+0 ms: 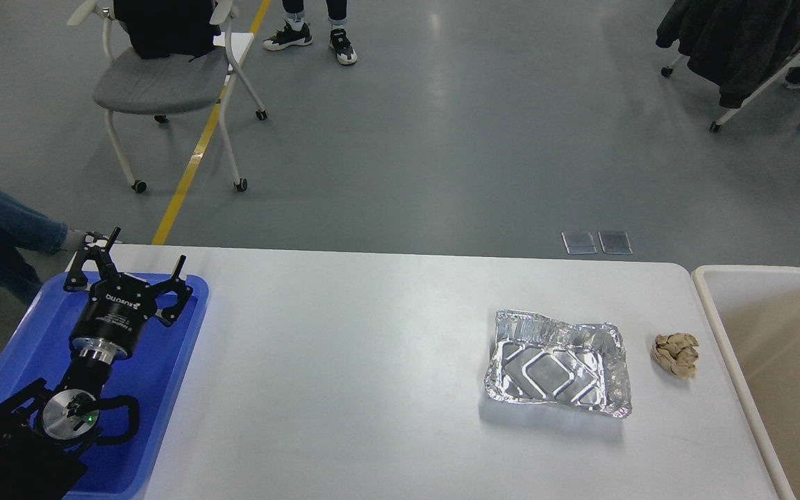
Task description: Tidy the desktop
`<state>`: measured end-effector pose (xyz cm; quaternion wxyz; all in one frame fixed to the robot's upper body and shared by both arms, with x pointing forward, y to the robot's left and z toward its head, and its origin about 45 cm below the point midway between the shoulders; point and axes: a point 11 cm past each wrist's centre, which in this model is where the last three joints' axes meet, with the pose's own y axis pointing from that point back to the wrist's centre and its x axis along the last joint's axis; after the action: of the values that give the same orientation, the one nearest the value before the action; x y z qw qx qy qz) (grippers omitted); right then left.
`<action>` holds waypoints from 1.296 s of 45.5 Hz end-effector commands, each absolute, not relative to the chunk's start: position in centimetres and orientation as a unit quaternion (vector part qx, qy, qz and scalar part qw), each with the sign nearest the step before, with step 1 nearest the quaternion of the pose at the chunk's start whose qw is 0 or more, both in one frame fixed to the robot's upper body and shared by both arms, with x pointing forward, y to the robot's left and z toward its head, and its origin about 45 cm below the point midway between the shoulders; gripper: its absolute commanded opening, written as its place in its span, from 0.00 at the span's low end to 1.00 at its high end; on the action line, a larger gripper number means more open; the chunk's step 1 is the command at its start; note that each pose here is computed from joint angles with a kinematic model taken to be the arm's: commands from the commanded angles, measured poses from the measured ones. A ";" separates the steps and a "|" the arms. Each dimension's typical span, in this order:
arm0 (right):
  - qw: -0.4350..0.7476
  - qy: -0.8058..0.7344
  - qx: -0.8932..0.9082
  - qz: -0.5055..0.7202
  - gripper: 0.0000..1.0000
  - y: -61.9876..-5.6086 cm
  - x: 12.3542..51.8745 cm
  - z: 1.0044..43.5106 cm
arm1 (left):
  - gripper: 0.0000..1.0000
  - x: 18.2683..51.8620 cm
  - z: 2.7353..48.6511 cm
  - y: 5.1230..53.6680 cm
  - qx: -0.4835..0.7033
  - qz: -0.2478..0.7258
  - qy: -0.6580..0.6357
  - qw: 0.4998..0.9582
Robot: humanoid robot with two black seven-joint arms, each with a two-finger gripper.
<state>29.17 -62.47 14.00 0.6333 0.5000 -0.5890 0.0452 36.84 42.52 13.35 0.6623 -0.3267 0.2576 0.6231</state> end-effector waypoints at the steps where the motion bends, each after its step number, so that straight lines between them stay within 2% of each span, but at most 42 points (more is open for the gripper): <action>1: 0.646 -0.593 0.480 0.030 0.00 -62.6 28.3 13.1 | 0.99 36.8 13.3 42.5 -0.327 0.623 0.257 0.662; 11: 0.646 -0.597 0.473 0.039 0.00 -62.8 28.4 13.3 | 0.99 36.8 13.3 42.5 -0.327 0.623 0.257 0.662; 12: 0.646 -0.598 0.473 0.039 0.04 -62.7 28.4 13.2 | 0.99 36.8 13.4 42.5 -0.327 0.623 0.258 0.662; 14: 0.645 -0.597 0.475 0.038 0.21 -62.6 28.4 13.1 | 0.99 36.8 13.3 42.5 -0.327 0.623 0.257 0.662; 15: 0.645 -0.596 0.476 0.037 0.33 -62.5 28.3 13.0 | 0.99 36.8 13.3 42.5 -0.327 0.623 0.257 0.662; 16: 0.645 -0.596 0.476 0.036 0.49 -62.5 28.3 12.9 | 0.99 36.8 13.3 42.5 -0.327 0.623 0.257 0.662; 17: 0.644 -0.595 0.479 0.034 0.70 -62.4 28.3 12.8 | 0.99 36.8 13.4 42.5 -0.327 0.623 0.258 0.662; 18: 0.645 -0.595 0.479 0.035 0.97 -62.3 28.3 12.8 | 0.99 36.8 13.3 42.5 -0.327 0.623 0.257 0.662; 19: 0.645 -0.596 0.478 0.034 1.00 -62.4 28.3 12.8 | 0.99 36.8 13.4 42.5 -0.327 0.623 0.258 0.662; 40: 0.634 -0.612 0.470 0.041 1.00 -63.3 28.8 14.7 | 0.99 36.8 13.3 42.5 -0.327 0.623 0.257 0.662; 51: 0.581 -0.634 0.510 0.010 1.00 -61.4 29.6 14.5 | 0.99 36.9 13.4 42.5 -0.327 0.623 0.258 0.663; 59: 0.552 -0.662 0.506 0.032 1.00 -63.1 31.1 20.2 | 0.99 36.9 13.4 42.5 -0.327 0.623 0.258 0.663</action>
<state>29.76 -62.66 15.95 0.5905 0.4935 -0.6381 0.0238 36.84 42.52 13.35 0.6622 -0.3267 0.2575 0.6232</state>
